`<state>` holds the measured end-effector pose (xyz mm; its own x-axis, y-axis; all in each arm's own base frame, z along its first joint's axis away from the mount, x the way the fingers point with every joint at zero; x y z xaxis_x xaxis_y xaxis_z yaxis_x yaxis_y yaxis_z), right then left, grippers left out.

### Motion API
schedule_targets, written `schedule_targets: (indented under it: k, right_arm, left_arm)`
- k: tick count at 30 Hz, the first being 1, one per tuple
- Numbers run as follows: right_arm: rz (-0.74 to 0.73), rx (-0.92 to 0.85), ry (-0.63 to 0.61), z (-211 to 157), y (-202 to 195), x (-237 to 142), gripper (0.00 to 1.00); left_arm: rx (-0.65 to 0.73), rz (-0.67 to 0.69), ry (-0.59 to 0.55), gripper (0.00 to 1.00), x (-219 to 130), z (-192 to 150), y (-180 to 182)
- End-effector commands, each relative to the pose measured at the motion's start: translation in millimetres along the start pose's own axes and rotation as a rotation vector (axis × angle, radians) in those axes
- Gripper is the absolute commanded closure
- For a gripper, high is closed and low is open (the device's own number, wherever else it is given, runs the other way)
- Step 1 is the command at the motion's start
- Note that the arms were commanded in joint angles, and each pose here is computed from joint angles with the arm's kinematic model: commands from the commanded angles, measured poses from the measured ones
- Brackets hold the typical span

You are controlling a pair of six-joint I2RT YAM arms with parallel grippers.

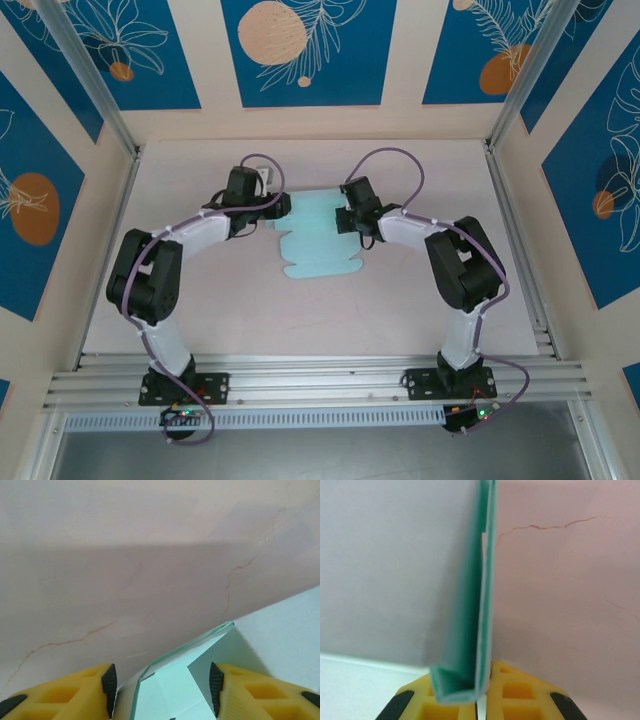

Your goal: Fold the paper box

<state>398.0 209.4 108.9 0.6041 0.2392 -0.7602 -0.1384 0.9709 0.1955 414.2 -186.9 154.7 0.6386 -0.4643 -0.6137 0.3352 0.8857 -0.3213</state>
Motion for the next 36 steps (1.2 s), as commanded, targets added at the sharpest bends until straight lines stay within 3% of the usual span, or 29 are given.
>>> schedule_targets:
  k: [1,5,7,8,16,24,29,36]
  right_arm:
    - [0.031,0.013,-0.008,4,15,1,0.91]
    - [0.022,0.027,-0.004,3,15,4,0.91]
    - [0.016,0.029,0.004,2,15,7,0.91]
    - [0.013,0.031,0.006,2,15,7,0.91]
    - [-0.008,0.022,0.009,1,12,8,0.91]
    - [0.007,0.02,0.01,0,16,8,0.91]
    - [0.009,0.014,0.008,0,17,8,0.91]
    - [0.009,0.012,0.007,0,18,8,0.91]
  left_arm:
    - [-0.064,-0.038,-0.038,0.47,3,-2,-13]
    - [-0.141,-0.034,-0.047,0.52,-2,-6,-11]
    - [-0.149,-0.019,-0.034,0.31,-5,-8,-10]
    - [-0.142,-0.002,-0.025,0.25,-8,-11,-8]
    - [-0.167,0.115,-0.037,0.08,-52,-32,14]
    - [-0.32,0.072,-0.034,0.06,-65,-72,12]
    - [-0.326,-0.063,-0.023,0.06,-51,-75,-15]
    - [-0.347,-0.066,0.004,0.01,-19,-81,-18]
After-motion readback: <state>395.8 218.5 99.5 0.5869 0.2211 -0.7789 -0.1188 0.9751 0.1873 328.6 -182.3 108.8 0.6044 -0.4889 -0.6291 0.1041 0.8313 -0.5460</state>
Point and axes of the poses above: each hand's point on the last joint's axis, 136 mm out from that joint toward the fingers, its own x axis out along the fingers, its own y axis along the line the jaws close on, z = x × y, the point moved 6 cm from there along -x, back along the fingers, and after that the axes turned 7 degrees about x, right-handed, at the moved point
